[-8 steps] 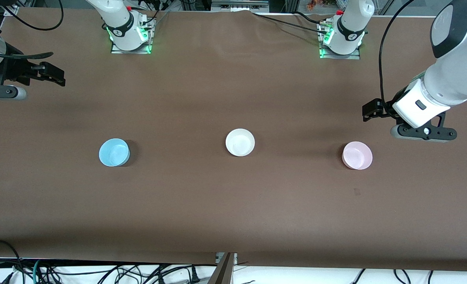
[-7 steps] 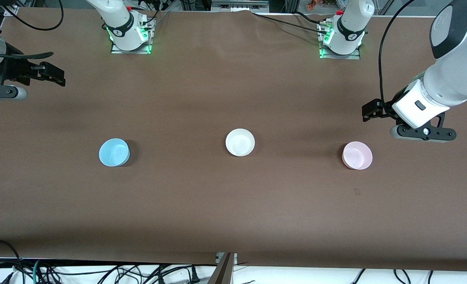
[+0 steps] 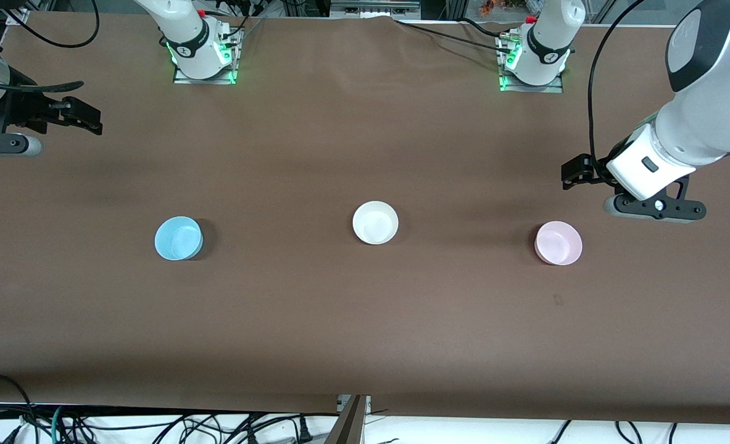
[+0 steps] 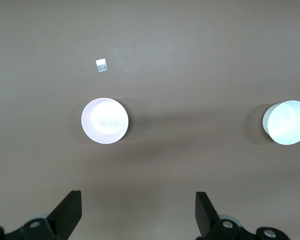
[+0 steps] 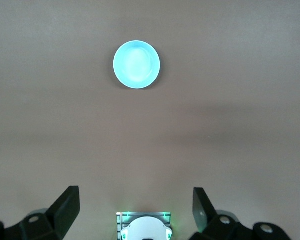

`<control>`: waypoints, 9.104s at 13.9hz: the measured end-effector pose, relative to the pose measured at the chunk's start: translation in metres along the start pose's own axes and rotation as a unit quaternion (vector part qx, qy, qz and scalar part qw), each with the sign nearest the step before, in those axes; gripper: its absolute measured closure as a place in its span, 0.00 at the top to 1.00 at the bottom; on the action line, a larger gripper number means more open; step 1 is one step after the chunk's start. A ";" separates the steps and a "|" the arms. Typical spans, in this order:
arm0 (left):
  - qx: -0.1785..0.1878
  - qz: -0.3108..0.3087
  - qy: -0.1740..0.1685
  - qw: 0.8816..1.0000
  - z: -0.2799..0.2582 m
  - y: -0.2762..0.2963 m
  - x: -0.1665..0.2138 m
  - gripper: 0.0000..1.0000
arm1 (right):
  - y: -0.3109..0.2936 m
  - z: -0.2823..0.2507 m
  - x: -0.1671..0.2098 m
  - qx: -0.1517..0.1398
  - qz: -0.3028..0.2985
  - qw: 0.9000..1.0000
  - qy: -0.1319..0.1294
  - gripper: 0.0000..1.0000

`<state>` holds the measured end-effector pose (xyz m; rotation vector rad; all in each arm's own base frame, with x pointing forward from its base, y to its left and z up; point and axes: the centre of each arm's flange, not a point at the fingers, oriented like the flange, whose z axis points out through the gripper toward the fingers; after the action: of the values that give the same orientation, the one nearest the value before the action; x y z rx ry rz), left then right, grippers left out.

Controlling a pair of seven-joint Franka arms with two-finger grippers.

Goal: Stack pink and blue bowls on white bowl

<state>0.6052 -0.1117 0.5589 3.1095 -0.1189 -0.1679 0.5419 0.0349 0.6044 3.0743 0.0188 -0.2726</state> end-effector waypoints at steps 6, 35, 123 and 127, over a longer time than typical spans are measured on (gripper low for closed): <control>0.000 0.000 -0.002 1.000 0.002 0.000 0.001 1.00 | 0.000 0.000 0.000 0.000 0.000 1.000 0.000 1.00; 0.000 -0.001 -0.002 1.000 0.002 -0.001 0.001 1.00 | 0.051 0.133 0.095 0.016 0.021 0.998 -0.062 1.00; 0.018 -0.062 0.014 0.998 0.312 -0.164 0.065 1.00 | 0.062 0.394 0.111 0.124 0.092 0.986 0.056 0.03; 0.017 -0.065 -0.004 0.998 0.335 -0.168 0.047 0.99 | 0.060 0.377 0.119 0.135 0.083 0.987 0.031 0.03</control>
<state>0.6285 0.0451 0.2163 3.1506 0.0821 -0.1831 0.5938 -0.0454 0.2163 3.3247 -0.2934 -0.1828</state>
